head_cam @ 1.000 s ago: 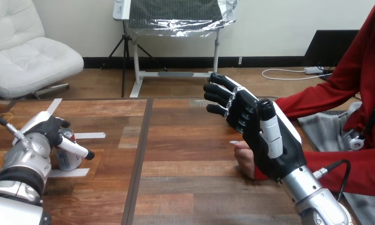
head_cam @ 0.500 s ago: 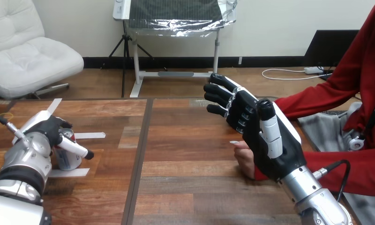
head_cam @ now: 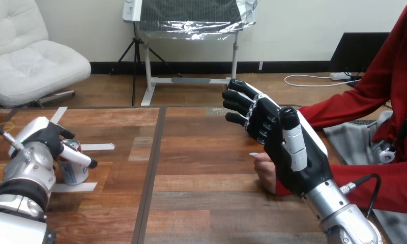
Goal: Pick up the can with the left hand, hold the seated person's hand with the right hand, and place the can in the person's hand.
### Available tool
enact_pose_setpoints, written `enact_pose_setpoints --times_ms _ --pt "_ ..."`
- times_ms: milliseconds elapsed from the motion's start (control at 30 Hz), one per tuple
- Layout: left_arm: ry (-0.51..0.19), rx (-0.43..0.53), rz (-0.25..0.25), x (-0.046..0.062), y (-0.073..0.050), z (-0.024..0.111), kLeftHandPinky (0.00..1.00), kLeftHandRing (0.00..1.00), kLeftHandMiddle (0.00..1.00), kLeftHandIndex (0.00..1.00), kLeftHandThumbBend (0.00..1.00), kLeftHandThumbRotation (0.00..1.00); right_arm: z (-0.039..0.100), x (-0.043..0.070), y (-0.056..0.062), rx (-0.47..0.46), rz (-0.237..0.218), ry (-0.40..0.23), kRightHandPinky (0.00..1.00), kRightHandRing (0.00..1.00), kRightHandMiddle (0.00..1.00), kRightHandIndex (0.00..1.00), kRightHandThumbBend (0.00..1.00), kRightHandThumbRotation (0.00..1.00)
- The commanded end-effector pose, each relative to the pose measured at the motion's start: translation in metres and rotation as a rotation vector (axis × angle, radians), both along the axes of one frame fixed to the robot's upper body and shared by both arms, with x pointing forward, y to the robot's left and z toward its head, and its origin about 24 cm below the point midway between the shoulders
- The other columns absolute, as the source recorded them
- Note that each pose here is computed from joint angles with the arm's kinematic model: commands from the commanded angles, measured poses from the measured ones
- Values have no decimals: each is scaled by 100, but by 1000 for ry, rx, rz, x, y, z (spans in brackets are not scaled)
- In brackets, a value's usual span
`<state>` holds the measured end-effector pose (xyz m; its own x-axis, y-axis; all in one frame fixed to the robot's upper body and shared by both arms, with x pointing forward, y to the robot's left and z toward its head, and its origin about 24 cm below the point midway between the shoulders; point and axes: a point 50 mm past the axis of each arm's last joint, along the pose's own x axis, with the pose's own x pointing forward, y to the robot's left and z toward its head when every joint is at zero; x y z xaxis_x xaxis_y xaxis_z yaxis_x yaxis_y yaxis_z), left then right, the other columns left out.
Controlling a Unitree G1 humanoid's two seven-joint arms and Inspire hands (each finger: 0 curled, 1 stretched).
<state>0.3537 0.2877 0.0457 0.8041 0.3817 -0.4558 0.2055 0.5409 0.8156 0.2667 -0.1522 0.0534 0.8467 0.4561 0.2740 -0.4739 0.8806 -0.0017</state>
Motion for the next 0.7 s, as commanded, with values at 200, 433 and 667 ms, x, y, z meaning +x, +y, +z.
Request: enact_pose_setpoints --times_ms 200,433,667 --pt "-132 11 -17 21 -9 34 21 30 38 73 73 0 20 6 -1 -1 -1 -87 88 90 89 90 90 100" --pt "-137 19 -19 21 -10 35 28 38 46 69 72 0 20 6 -1 0 0 -86 88 91 89 90 90 100" --pt "-138 26 -17 21 -9 35 41 48 54 65 69 0 20 6 -1 1 -5 -86 88 91 89 90 90 100"
